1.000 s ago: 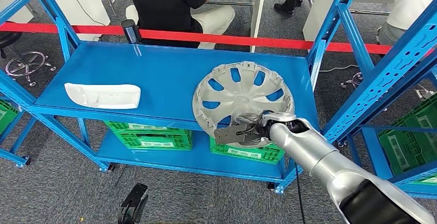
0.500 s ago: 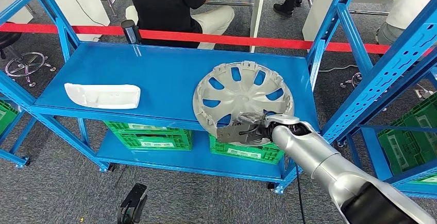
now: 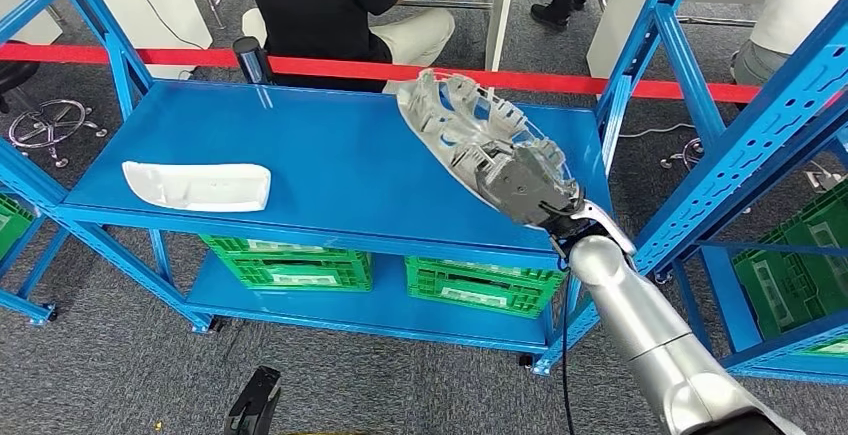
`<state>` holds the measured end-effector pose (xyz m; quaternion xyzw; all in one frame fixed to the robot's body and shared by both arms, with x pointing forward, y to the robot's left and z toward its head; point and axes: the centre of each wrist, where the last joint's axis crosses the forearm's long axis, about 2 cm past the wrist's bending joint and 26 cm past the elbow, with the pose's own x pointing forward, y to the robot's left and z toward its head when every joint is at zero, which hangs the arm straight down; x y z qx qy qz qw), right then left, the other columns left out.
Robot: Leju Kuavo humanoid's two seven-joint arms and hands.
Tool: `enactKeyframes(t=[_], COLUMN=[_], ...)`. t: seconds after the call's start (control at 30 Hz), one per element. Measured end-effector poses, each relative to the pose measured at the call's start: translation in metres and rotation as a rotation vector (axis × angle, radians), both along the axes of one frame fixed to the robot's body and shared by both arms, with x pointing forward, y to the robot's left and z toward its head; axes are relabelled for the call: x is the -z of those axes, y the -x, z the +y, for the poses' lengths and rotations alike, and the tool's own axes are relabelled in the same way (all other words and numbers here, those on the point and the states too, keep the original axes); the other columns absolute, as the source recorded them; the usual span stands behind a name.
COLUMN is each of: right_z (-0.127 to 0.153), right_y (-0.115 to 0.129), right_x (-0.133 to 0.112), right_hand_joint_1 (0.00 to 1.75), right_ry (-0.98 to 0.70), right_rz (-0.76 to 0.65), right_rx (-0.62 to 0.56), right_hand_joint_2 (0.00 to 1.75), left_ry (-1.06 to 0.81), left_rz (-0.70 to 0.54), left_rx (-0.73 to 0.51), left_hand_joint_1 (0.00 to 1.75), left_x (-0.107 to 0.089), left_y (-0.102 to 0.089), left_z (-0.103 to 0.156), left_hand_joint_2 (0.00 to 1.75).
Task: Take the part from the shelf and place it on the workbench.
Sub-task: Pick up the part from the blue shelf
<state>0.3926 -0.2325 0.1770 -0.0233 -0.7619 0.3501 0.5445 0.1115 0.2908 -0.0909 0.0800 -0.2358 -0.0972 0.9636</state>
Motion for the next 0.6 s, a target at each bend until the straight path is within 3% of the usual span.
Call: enactKeyframes(t=[0.3,0.6], right_z=[0.002,0.009], right_y=[0.013,0.022], right_x=[-0.019,-0.036], right_hand_joint_1=[1.75,1.75], right_ry=[-0.227,-0.304], right_rz=[-0.145,-0.212], right_rx=[0.045,0.012], right_hand_joint_2=[1.75,1.75], left_ry=[0.009,0.015], left_rz=[-0.019,-0.024], left_rx=[-0.009,-0.012], left_hand_joint_1=[0.0,0.0], left_x=[0.001,0.001], left_y=[0.002,0.003], left_z=[-0.002,-0.003], left_hand_joint_2=[0.0,0.0])
